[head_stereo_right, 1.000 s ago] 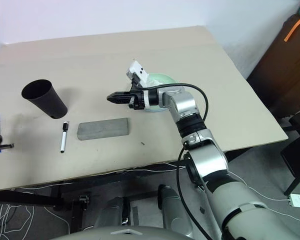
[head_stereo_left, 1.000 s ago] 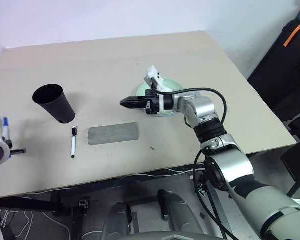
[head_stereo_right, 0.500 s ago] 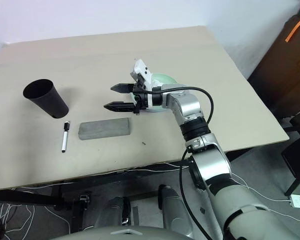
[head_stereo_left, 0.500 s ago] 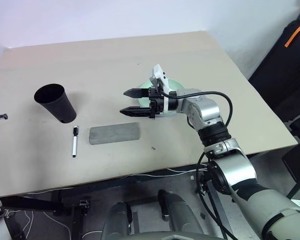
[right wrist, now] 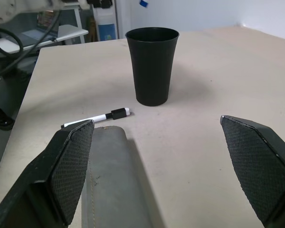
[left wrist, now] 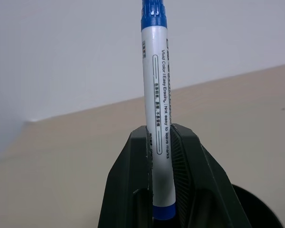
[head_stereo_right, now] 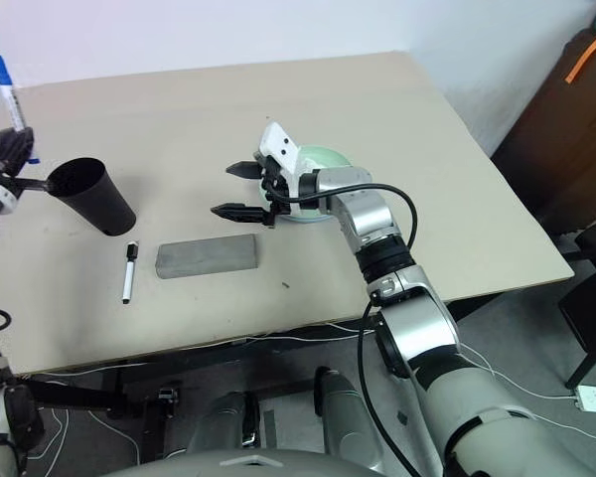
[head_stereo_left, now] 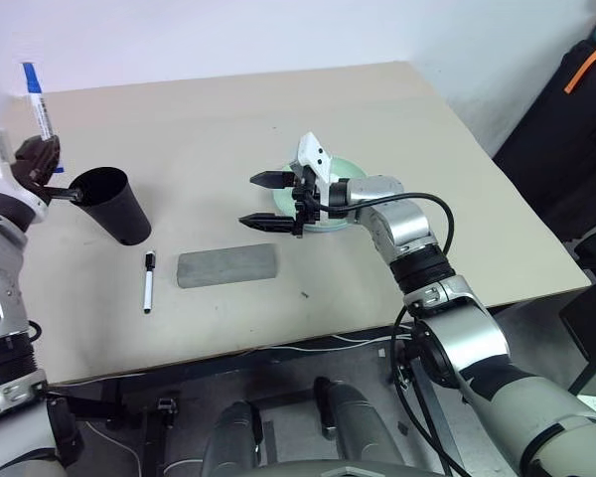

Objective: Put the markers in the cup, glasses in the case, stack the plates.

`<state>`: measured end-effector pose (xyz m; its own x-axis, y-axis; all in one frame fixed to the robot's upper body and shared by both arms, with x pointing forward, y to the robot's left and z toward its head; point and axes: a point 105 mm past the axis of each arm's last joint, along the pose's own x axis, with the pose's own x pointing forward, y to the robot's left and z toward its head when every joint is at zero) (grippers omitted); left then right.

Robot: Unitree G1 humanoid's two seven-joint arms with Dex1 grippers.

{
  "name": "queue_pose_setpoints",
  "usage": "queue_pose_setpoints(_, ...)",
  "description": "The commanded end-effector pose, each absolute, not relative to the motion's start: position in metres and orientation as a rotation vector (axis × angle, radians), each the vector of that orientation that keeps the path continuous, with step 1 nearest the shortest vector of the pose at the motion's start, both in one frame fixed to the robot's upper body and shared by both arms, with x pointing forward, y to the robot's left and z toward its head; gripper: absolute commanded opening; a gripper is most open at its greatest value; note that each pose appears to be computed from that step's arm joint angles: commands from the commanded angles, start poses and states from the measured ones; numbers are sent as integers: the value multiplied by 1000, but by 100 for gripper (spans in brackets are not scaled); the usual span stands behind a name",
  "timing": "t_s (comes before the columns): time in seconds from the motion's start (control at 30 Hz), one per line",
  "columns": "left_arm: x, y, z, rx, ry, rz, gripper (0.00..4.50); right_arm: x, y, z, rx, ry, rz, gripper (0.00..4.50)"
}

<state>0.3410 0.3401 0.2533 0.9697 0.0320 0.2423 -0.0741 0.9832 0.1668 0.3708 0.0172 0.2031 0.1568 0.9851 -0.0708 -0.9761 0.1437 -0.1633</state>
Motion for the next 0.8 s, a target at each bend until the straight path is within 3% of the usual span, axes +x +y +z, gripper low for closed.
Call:
queue_pose_setpoints(0.03, 343, 327, 272, 181, -343, 4, 26, 369, 18, 211, -199, -107, 1411, 449)
queue_pose_setpoints(0.8, 364, 317, 227, 114, -320, -34, 26, 377, 15, 207, -268, -120, 1340, 449)
